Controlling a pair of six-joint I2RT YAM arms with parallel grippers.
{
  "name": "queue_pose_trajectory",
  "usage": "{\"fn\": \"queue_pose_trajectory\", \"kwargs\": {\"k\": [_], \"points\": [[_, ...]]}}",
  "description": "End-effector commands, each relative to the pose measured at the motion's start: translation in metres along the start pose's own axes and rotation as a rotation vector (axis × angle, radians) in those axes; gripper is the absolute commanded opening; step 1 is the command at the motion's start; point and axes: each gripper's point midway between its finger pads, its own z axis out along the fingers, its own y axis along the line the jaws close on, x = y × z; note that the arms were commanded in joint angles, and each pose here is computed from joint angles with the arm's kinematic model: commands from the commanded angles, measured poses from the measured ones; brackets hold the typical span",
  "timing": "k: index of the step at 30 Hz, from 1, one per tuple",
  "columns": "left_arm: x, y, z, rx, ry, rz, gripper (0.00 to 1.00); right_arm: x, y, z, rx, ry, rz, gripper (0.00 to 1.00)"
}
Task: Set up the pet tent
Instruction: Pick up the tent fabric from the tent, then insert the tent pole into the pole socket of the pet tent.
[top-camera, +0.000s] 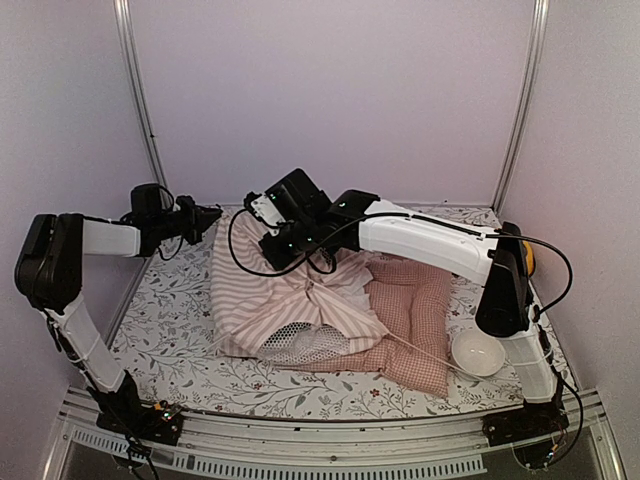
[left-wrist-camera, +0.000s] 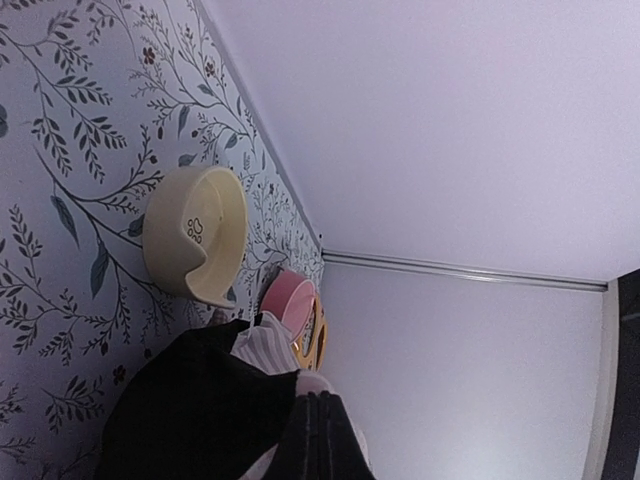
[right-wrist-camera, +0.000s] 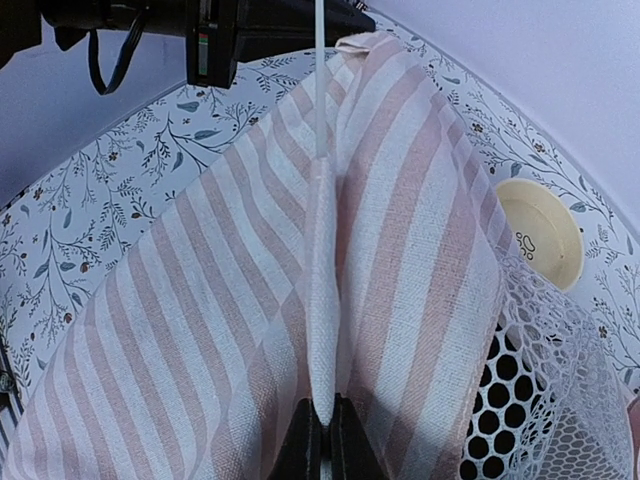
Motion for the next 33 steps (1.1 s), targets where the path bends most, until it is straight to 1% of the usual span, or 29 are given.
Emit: {"fn": "queue_pose_trajectory", "kwargs": {"k": [1,11,25,33], "points": [[-0.005,-0.024,-0.01,0.089,-0.018,-0.027,0.0,0.006,-0.001,0.005,0.026,0.021,-0.003,0.0],[-0.008,-0.04,-0.017,0.13,-0.016,-0.022,0.0,0.016,-0.002,0.014,0.035,0.045,-0.012,0.0],[-0.013,-0.047,-0.021,0.148,-0.022,-0.022,0.0,0.021,-0.005,0.018,0.058,0.06,-0.017,0.0],[-0.021,-0.047,-0.021,0.15,-0.022,-0.029,0.0,0.023,-0.001,0.018,0.039,0.065,-0.03,0.0]]}}
